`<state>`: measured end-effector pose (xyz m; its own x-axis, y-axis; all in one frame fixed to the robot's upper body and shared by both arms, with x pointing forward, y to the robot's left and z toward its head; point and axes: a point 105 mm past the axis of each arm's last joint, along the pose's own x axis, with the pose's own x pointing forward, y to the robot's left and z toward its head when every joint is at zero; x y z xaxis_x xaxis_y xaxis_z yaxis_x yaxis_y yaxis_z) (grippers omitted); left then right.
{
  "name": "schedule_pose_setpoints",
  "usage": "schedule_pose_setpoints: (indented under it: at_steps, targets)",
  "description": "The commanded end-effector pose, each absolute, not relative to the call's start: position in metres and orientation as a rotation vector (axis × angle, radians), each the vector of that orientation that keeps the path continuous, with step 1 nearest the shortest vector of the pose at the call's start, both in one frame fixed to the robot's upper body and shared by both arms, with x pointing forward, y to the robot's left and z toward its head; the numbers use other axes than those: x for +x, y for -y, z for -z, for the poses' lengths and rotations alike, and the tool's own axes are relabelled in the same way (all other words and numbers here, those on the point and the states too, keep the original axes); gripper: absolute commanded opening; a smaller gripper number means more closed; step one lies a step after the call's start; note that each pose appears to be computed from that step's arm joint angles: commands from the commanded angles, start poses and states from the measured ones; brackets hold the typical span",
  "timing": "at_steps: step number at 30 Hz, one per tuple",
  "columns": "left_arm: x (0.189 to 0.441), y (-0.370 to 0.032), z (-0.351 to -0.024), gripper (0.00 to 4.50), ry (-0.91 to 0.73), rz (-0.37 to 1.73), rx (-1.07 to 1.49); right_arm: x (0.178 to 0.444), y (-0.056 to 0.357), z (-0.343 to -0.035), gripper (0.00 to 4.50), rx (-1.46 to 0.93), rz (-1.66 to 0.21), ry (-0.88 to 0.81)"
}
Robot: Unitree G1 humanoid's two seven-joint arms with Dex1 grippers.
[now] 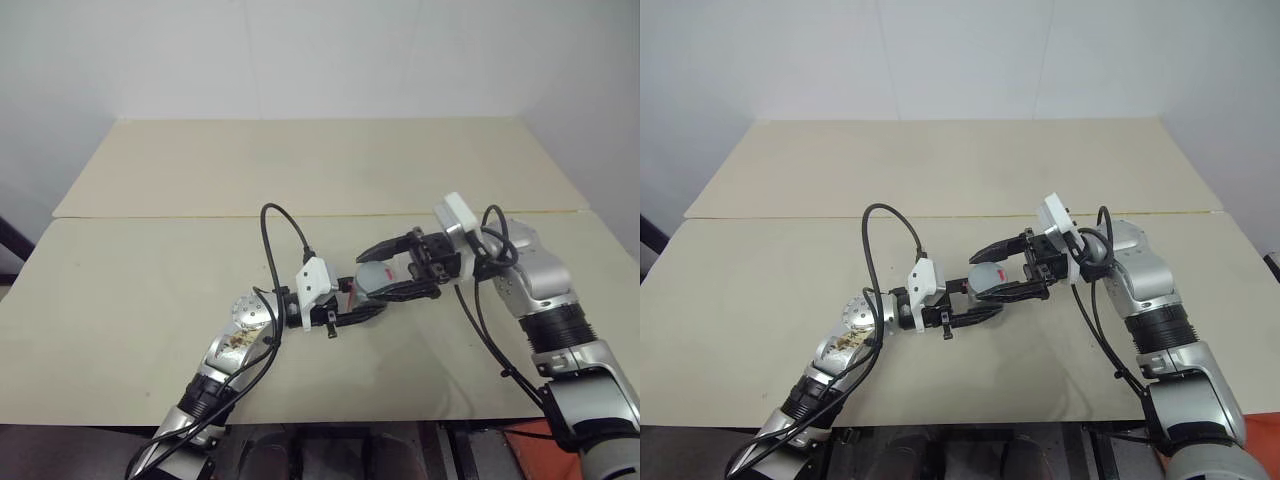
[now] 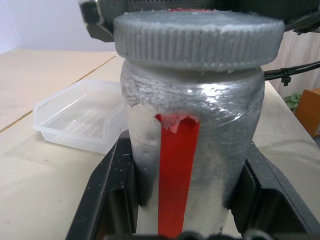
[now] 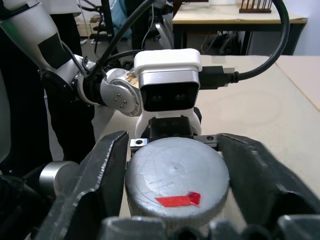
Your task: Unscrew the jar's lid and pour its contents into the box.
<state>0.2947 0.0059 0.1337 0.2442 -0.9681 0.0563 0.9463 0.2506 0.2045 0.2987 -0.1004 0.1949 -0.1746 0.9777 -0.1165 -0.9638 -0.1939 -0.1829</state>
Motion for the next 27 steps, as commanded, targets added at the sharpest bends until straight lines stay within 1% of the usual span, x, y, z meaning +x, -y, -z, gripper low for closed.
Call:
schedule_pose_setpoints:
  at_steps: [1,5,9,12,14,20,23,27]
  targets:
    - [0.296,-0.007,-0.148,1.94,0.256,1.302,0.163,0.293,0.108,-0.207,4.43,-0.264,-1.757,0.175]
    - [0.296,-0.009,-0.147,1.94,0.246,1.307,0.171,0.292,0.121,-0.223,4.43,-0.266,-1.612,0.244]
    - [0.3,-0.008,-0.146,1.94,0.241,1.303,0.171,0.296,0.128,-0.239,4.43,-0.317,-1.293,0.344]
    - [0.302,-0.006,-0.144,1.94,0.235,1.298,0.17,0.284,0.129,-0.245,4.43,-0.277,-1.126,0.411]
    - [0.303,-0.006,-0.144,1.94,0.232,1.297,0.171,0.276,0.128,-0.245,4.43,-0.225,-1.078,0.422]
    - [0.305,-0.003,-0.144,1.94,0.229,1.29,0.171,0.256,0.107,-0.228,4.43,-0.247,-0.923,0.392]
    - [0.305,-0.003,-0.144,1.94,0.229,1.295,0.173,0.253,0.1,-0.217,4.43,-0.307,-0.866,0.374]
    - [0.304,-0.003,-0.144,1.94,0.232,1.303,0.179,0.257,0.096,-0.211,4.43,-0.268,-0.806,0.363]
